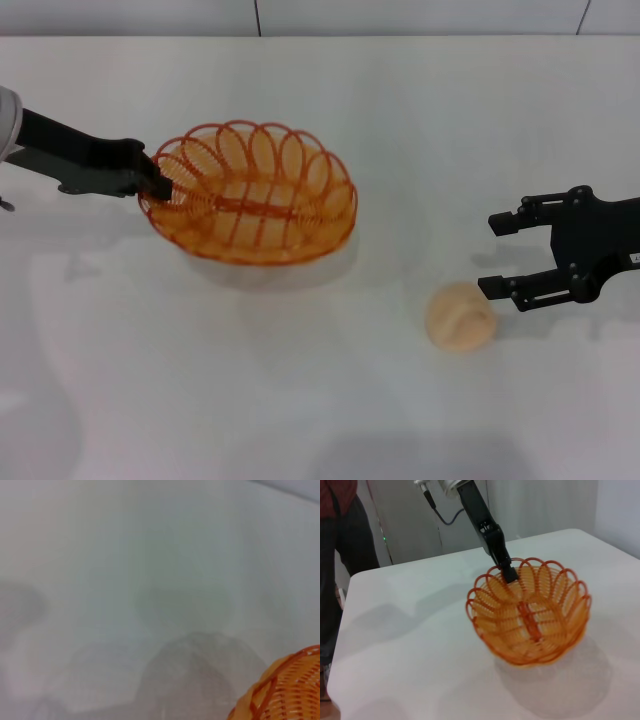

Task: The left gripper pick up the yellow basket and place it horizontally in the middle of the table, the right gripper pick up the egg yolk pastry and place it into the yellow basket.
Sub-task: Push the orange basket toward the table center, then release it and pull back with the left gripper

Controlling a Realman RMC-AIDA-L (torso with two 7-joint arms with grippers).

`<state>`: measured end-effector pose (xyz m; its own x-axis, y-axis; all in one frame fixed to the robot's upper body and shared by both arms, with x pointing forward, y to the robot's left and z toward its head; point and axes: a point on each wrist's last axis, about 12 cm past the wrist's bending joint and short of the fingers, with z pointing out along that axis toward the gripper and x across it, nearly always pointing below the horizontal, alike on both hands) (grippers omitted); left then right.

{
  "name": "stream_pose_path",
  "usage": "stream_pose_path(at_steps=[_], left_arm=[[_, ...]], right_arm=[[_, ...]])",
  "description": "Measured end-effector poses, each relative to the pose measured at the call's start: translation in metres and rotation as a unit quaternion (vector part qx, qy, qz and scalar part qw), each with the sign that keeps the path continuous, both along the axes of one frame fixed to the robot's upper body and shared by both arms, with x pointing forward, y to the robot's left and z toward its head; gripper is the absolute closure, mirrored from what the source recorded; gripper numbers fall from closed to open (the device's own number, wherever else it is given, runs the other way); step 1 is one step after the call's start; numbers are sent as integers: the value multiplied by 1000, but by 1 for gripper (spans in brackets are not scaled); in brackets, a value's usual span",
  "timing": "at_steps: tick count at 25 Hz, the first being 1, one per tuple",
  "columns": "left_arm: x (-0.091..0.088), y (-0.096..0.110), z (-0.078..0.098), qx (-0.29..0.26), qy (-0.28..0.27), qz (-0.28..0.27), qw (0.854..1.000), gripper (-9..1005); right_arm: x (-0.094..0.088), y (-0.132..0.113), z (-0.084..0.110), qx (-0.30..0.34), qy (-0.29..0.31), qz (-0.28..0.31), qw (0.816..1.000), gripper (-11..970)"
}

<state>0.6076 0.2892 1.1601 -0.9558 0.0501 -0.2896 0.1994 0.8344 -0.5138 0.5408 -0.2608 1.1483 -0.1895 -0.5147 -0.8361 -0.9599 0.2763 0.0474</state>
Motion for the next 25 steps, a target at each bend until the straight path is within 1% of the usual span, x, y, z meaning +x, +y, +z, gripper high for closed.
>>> stream_pose_path(at_steps=[1,3,8,14,17,25], left_arm=[[1,1,-2,-13,4,17,1000,914],[2,1,-3,-21,9,32,999,914],[0,-2,-7,-35,26,55,998,919],[-2,-17,-19,-50,60,47,996,908],[-1,-26,-26,-45,71,39,996,903],[1,-37,-31,-32,76,24,996,888]], right_arm=[[0,0,0,0,0,0,1000,188],[-1,0,1,0,0,2,1000,188],[0,0,3,-2,-5,5,1000,188],[-1,1,6,-3,-9,10,1000,189],[-1,2,7,-3,-10,11,1000,189],[-1,3,8,-2,-10,15,1000,189]])
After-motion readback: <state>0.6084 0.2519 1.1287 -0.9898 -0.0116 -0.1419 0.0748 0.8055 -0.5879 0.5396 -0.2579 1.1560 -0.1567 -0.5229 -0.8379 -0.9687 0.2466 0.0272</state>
